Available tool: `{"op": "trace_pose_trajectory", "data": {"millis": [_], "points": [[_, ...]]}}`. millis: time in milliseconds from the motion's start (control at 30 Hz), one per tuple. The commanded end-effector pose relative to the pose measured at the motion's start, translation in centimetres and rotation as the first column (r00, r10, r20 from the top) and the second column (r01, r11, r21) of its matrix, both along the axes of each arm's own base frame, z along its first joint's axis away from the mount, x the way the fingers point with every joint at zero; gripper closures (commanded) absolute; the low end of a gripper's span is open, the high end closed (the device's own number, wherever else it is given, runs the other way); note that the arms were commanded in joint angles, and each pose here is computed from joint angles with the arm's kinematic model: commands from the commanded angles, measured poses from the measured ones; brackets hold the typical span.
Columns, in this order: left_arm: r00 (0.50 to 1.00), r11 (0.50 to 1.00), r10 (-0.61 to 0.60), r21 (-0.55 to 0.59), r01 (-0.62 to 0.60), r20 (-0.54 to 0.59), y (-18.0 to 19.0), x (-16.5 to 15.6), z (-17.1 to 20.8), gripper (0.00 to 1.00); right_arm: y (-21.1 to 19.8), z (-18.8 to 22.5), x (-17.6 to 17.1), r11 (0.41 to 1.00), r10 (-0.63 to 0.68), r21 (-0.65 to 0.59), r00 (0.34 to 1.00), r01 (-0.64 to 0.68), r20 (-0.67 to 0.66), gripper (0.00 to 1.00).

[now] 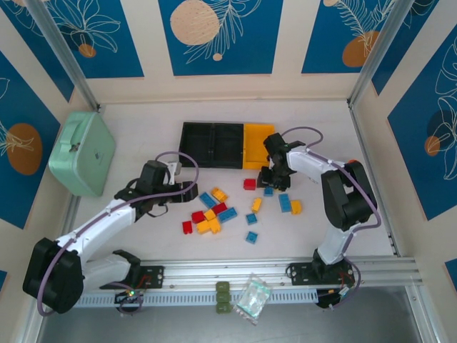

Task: Sort the legos into containers by color
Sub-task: Pick up the lego from the center of the table.

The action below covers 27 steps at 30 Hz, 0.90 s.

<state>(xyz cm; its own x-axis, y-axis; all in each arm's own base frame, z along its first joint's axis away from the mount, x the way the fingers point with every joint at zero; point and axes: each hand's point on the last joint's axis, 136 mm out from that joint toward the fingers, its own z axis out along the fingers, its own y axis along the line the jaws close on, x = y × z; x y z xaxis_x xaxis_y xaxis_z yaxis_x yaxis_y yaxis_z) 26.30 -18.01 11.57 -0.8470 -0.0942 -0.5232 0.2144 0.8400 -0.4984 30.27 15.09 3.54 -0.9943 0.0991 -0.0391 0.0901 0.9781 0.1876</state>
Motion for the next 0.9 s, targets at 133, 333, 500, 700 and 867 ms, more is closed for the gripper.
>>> {"op": "trace_pose_trajectory", "data": {"millis": [133, 333, 500, 700, 867], "points": [[1.0, 1.0, 0.0, -0.006, 0.0, 0.01, -0.7, 0.3, 0.2, 0.28, 0.3, -0.8, 0.9, 0.999, 0.024, -0.035, 1.0, -0.024, -0.003, 0.61], [1.0, 1.0, -0.007, -0.012, 0.008, 0.011, -1.3, 0.6, 0.1, 0.28, -0.1, -0.1, 0.6, 0.998, 0.022, -0.061, 1.0, -0.022, -0.002, 0.74], [0.999, 0.999, -0.014, -0.038, 0.015, 0.031, -2.0, 1.0, 0.9, 0.27, 0.2, 3.9, 0.3, 0.999, 0.026, -0.03, 0.997, -0.024, 0.07, 0.76], [0.999, 0.998, -0.022, -0.063, 0.025, 0.045, -2.8, 1.8, 1.9, 0.27, 1.1, 9.5, 2.1, 0.999, 0.041, 0.021, 0.983, -0.046, 0.177, 0.76], [0.999, 0.996, -0.011, -0.091, 0.015, 0.053, -3.4, 2.7, 3.0, 0.28, 2.6, 11.7, 6.8, 0.997, 0.069, 0.019, 0.966, -0.076, 0.249, 0.76]]}}
